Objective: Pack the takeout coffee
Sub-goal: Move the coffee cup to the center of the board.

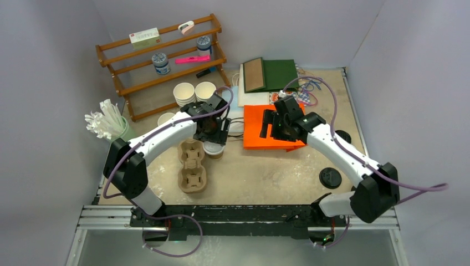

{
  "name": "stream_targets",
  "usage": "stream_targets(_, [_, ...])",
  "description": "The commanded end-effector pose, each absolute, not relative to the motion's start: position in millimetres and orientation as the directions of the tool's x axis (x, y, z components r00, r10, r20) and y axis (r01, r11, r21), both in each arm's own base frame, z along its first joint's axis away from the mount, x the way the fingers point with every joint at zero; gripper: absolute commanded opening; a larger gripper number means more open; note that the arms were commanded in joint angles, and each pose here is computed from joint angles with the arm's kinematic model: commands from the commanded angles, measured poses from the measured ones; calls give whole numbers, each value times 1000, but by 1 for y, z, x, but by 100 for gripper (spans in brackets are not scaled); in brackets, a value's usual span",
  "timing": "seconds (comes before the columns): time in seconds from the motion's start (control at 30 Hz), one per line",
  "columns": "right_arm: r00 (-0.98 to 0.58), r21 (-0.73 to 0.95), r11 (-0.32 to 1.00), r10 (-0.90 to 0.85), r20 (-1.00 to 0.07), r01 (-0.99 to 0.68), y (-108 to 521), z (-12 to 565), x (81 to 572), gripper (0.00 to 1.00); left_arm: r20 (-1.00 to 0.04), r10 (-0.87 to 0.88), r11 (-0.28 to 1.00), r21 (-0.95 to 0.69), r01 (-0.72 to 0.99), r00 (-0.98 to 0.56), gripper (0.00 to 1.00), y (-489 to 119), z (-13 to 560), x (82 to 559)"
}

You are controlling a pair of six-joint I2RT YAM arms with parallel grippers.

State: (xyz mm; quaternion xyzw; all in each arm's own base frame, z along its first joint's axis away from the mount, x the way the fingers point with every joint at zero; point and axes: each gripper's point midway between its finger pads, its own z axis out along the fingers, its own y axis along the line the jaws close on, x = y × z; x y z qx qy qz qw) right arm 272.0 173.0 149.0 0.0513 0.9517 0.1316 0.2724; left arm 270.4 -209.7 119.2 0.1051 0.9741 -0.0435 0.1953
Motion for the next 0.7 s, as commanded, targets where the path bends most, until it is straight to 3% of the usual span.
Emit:
stream_targets(0.0, [-801, 272, 960, 113, -587, -64, 190, 167, 306, 86, -442, 172, 975, -52, 216, -881, 73, -206, 127, 287])
stream_targets(0.4, [-695, 270, 855, -138, -706, -444, 298, 169, 333, 65, -433, 114, 992, -6, 130, -894, 72, -177, 123, 311])
stream_targets(0.67, [-685, 268, 855, -131, -716, -444, 332, 142, 353, 56, -436, 65, 998, 34, 56, -898, 73, -148, 127, 322])
